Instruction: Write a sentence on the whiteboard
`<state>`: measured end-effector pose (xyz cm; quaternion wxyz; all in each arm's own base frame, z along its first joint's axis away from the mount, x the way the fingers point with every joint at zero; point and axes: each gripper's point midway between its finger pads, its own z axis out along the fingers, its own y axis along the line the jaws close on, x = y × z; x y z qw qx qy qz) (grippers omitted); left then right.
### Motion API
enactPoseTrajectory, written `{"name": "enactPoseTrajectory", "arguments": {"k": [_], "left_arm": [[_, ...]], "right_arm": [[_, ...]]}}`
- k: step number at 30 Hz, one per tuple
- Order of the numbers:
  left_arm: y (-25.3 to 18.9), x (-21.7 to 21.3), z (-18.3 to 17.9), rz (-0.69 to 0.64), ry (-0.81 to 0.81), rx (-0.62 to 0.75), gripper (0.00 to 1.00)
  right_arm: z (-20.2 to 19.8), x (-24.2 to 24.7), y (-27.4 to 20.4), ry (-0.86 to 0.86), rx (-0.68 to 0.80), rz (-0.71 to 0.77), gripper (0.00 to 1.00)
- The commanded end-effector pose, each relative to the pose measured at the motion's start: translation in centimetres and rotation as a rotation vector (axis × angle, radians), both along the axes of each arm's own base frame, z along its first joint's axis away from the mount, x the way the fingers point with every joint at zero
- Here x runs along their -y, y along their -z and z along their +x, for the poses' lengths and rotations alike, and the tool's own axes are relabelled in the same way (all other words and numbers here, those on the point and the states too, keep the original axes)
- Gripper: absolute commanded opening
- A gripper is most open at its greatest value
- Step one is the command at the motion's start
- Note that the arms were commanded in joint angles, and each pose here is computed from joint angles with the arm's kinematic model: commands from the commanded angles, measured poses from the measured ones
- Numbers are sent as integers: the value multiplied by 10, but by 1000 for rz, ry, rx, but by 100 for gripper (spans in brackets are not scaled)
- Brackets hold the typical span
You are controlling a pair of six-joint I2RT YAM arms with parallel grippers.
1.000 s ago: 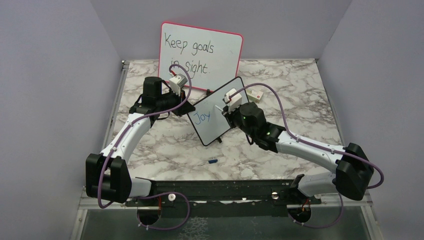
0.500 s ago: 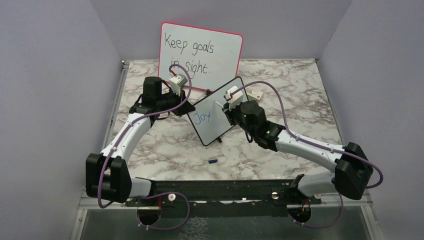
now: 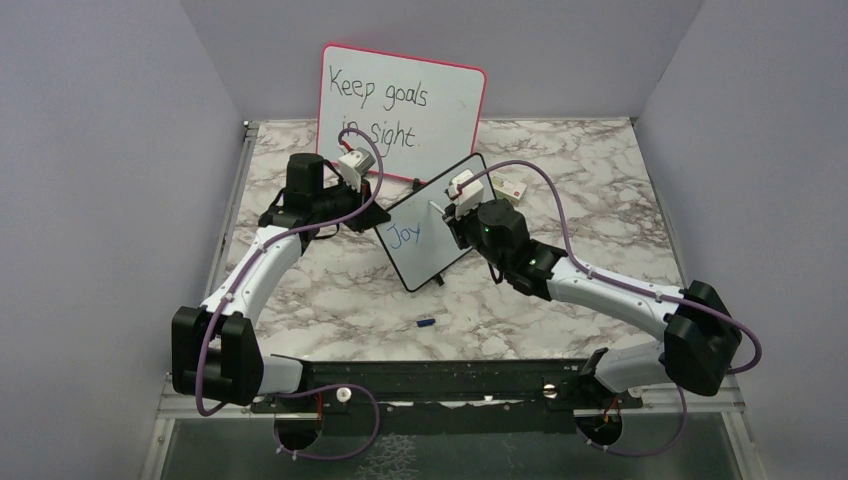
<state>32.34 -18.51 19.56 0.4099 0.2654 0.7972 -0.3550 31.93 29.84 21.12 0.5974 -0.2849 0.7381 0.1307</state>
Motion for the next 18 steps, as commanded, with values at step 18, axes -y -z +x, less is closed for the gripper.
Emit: {"name": "enactPoseTrajectory", "arguments": {"k": [18], "left_arm": [[38,-14,-2,118,-47,-75,0]], "right_arm": [[-6,-13,-2,-90,-29,0,1]]}}
